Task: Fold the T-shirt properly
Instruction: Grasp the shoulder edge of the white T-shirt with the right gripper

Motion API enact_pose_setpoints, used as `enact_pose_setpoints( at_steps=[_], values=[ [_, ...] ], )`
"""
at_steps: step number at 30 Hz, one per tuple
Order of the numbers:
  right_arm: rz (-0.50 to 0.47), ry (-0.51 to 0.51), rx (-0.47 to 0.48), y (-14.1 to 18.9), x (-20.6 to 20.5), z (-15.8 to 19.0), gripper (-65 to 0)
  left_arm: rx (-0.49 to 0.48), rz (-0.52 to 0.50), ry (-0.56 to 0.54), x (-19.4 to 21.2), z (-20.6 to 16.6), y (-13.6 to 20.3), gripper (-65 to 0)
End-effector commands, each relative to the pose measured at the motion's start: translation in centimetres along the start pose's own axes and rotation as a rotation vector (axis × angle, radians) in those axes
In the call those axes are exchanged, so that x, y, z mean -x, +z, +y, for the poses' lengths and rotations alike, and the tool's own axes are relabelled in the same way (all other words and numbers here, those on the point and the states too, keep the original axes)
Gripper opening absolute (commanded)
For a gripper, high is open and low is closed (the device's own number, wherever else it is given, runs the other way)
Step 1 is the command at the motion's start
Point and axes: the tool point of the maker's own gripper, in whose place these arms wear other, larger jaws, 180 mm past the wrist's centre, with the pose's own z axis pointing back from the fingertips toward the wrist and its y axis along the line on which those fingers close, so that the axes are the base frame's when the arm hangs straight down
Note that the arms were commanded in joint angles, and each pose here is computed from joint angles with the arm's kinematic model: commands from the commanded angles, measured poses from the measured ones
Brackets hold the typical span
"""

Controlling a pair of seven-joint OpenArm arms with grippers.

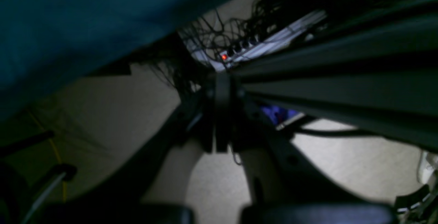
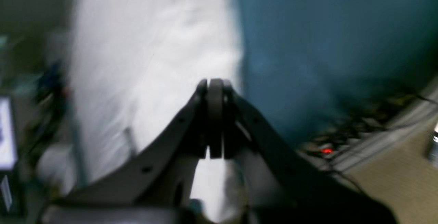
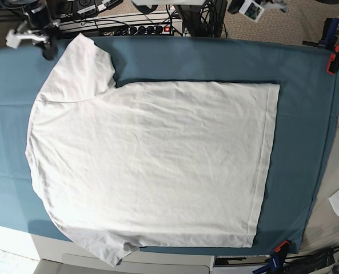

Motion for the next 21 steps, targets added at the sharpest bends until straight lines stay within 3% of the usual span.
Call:
enact_pose_setpoints(
  at_steps=[1, 10, 11, 15, 21],
  values=[
    [-0.025, 0.032, -0.032, 0.3, -1.2, 0.7, -65.0, 0.006, -0.01, -0.005, -0.5, -0.1, 0.2, -65.0],
    [-0.022, 0.14, -0.098, 1.2, -0.2, 1.9, -65.0, -0.013, -0.022, -0.037, -1.5, 0.9, -0.6, -65.0],
    [-0.022, 0.132, -0.089, 1.3, 0.2, 1.7, -63.5, -0.013, -0.021, -0.039, -1.5, 0.9, -0.5, -65.0],
    [-0.039, 0.07, -0.073, 1.6, 1.5, 1.4, -43.5, -0.006, -0.009, -0.079, -1.3, 1.3, -0.4, -65.0],
    [-0.086, 0.042, -0.057, 1.8, 1.8, 1.2, -42.8, -0.008, -0.016, -0.098, -1.6, 1.7, -0.5, -65.0]
  ],
)
